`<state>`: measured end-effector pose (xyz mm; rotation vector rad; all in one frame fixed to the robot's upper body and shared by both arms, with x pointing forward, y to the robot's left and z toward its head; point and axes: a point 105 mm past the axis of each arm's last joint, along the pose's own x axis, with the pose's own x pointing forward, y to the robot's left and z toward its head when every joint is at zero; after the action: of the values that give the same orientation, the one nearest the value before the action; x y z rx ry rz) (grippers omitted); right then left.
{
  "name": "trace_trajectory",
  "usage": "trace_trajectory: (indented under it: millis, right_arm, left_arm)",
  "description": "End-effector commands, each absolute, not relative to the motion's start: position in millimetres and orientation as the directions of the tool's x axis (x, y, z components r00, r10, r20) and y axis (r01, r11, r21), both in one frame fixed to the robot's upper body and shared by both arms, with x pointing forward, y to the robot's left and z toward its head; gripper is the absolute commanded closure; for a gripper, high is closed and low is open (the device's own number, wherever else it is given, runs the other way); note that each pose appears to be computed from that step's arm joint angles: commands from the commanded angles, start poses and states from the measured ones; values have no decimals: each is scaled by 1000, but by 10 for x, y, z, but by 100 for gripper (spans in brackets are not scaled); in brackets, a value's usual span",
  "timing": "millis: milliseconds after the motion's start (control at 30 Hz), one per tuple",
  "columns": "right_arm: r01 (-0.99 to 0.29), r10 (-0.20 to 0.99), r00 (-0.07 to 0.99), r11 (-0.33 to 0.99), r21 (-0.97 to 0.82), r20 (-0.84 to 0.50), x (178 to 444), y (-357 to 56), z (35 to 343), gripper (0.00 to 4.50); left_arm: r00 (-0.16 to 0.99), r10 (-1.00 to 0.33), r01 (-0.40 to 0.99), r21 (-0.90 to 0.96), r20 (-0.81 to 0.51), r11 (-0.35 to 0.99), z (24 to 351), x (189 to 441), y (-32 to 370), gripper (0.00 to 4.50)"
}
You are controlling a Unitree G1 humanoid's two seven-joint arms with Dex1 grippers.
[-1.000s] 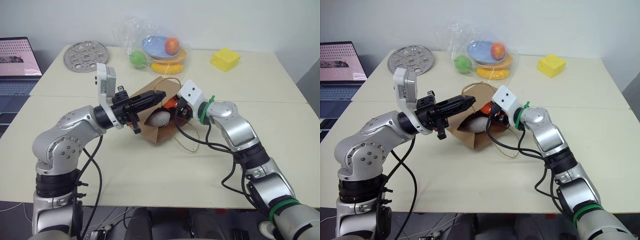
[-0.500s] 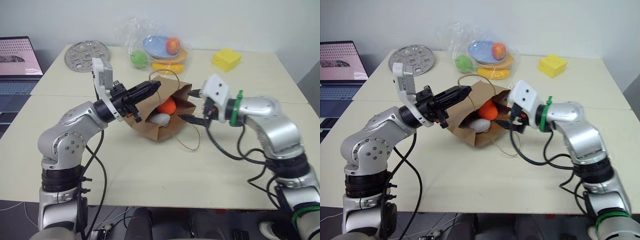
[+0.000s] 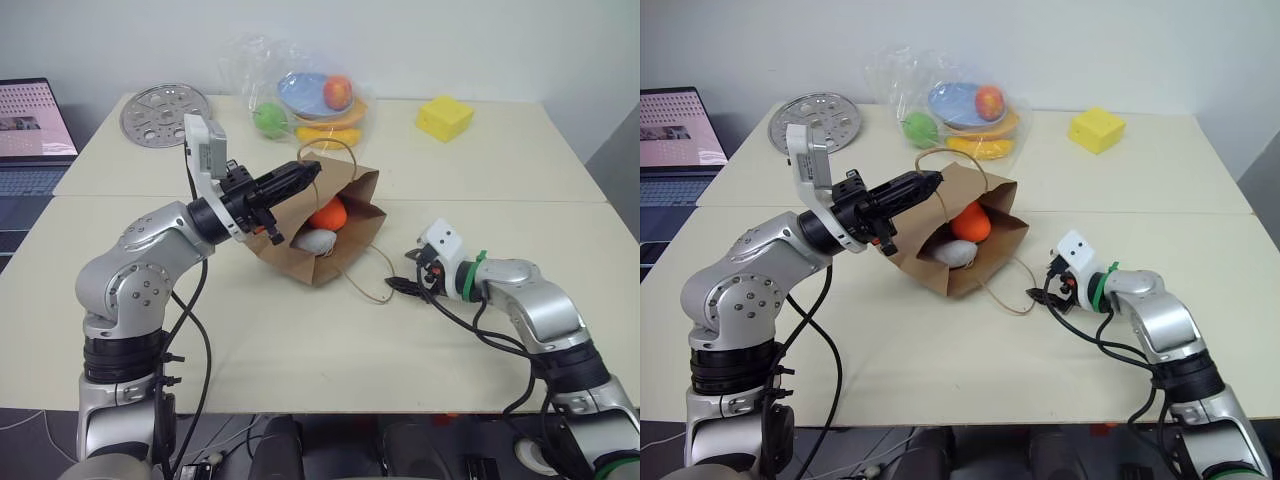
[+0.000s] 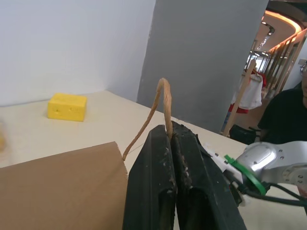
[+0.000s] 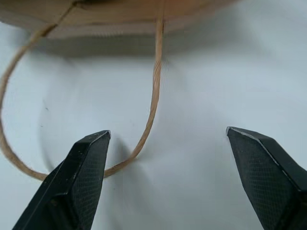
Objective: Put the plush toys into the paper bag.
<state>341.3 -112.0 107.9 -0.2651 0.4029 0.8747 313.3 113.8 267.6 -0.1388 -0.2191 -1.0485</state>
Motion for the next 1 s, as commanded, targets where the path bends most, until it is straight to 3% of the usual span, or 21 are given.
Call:
trace_trajectory:
  millis: [33, 200, 300, 333, 567, 733, 1000]
  right_arm:
    - [-830, 768, 515, 557, 0, -381, 3358, -1000, 1279, 138]
    - [-833, 783, 487, 550, 65, -386, 3349, -966, 1233, 331]
    - [-846, 816, 470, 525, 93, -337, 3302, -900, 1374, 433]
    - [-847, 823, 470, 522, 97, -319, 3291, -898, 1449, 447]
    - [-856, 841, 487, 513, 65, -235, 3204, -1007, 1949, 447]
    - [-853, 853, 510, 518, 65, -108, 3141, -1129, 2573, 447]
    - [-831, 838, 542, 545, 107, -65, 3211, -1111, 2794, 447]
  left_arm:
    - [470, -839, 867, 37, 272, 498, 2783, 3094, 1155, 450]
    - [480, -834, 861, 36, 273, 507, 2780, 3090, 1190, 450]
    - [481, -836, 861, 39, 266, 508, 2780, 3091, 1215, 450]
    - [477, -839, 863, 42, 263, 504, 2786, 3090, 1221, 450]
    - [431, -876, 884, 93, 215, 457, 2832, 3123, 1219, 450]
    - [413, -883, 883, 140, 221, 448, 2988, 3271, 1241, 450]
    - [370, -905, 902, 150, 212, 404, 2962, 3464, 1130, 450]
